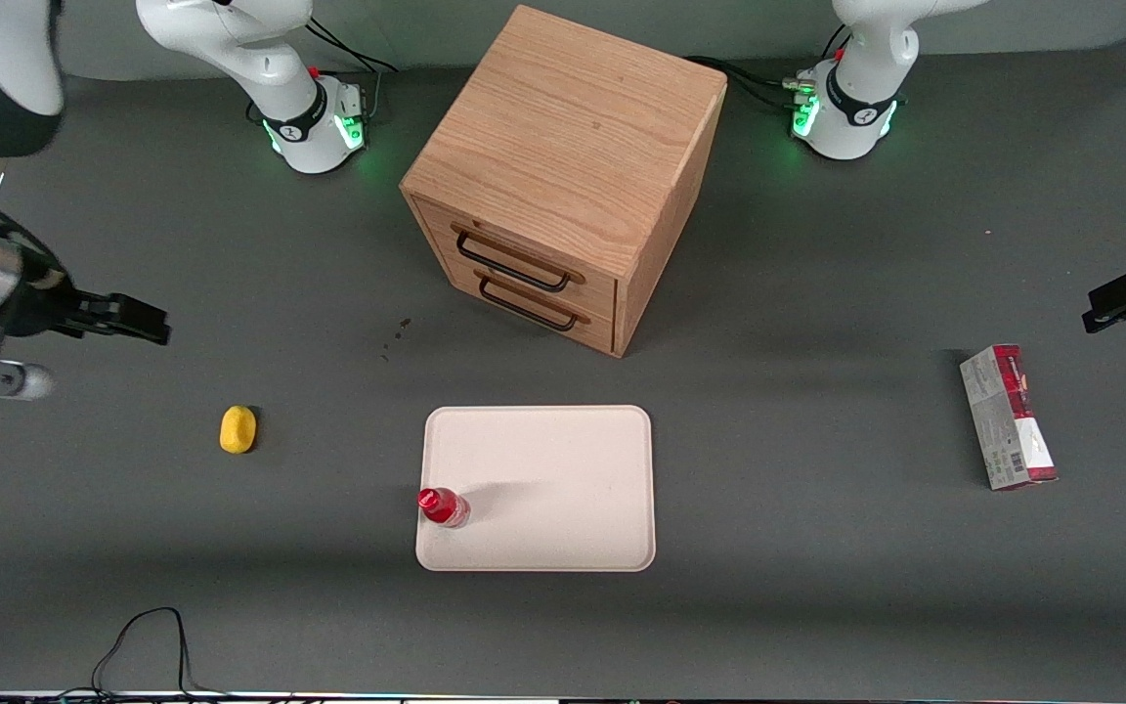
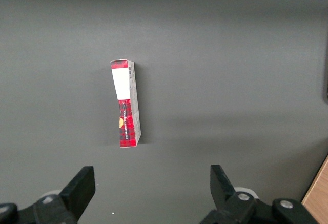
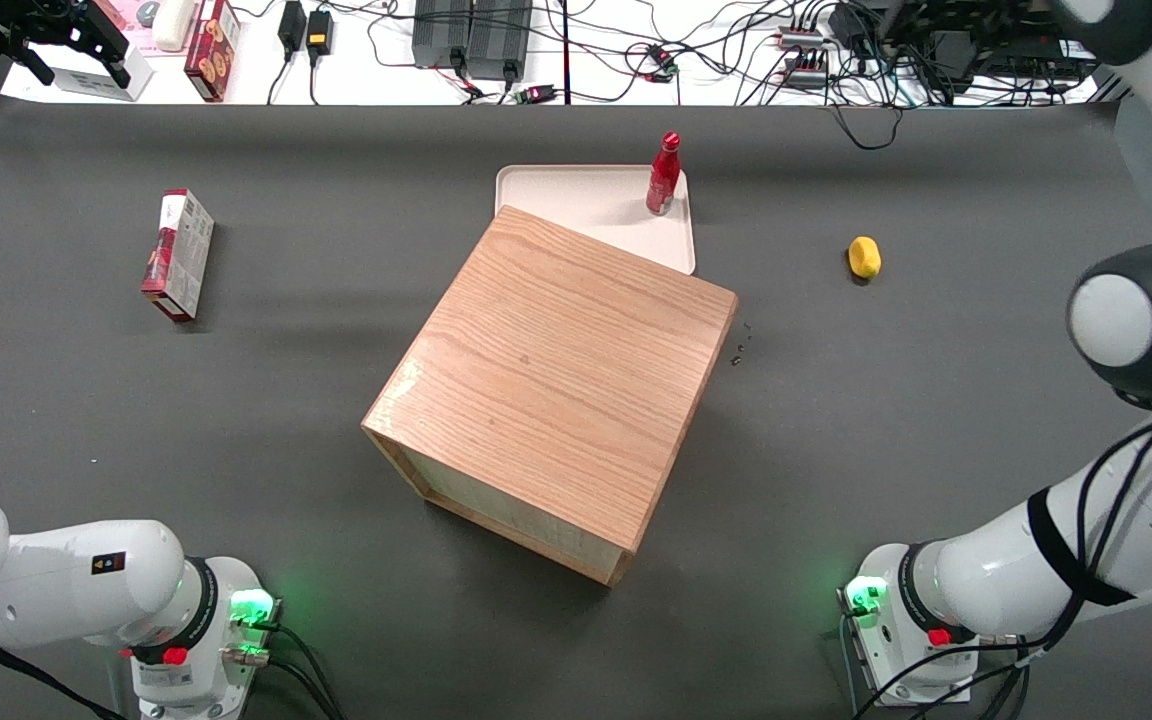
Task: Place coke bottle on tray
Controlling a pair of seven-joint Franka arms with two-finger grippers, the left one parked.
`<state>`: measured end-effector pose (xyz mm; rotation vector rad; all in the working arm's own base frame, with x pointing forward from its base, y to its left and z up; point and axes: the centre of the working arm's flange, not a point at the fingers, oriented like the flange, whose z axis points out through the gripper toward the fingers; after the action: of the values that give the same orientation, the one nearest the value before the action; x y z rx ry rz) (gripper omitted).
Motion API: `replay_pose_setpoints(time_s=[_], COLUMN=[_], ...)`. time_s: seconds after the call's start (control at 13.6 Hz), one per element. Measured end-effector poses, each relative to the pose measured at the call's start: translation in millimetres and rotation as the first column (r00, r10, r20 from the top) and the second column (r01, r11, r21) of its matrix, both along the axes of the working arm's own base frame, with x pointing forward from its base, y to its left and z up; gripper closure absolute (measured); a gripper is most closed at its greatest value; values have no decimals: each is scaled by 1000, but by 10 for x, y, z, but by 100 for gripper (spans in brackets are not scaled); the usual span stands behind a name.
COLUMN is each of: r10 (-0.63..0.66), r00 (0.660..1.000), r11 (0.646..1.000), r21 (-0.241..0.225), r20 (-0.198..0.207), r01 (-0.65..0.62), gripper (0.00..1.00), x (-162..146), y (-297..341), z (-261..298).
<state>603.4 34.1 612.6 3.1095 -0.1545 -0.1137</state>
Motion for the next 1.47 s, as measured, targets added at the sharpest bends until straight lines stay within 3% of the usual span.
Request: replay_pose_setpoints(time_s=[0.29, 0.66, 1.47], r10=[23, 13, 14], r00=[998, 997, 998], r11=[1000, 1000, 1000], r21=[19, 25, 26], r20=[63, 70, 63], r01=[-24, -15, -16], gripper=[0, 0, 0], x=[-287, -402, -411], y=[-329, -689, -642], z=[-54, -27, -20])
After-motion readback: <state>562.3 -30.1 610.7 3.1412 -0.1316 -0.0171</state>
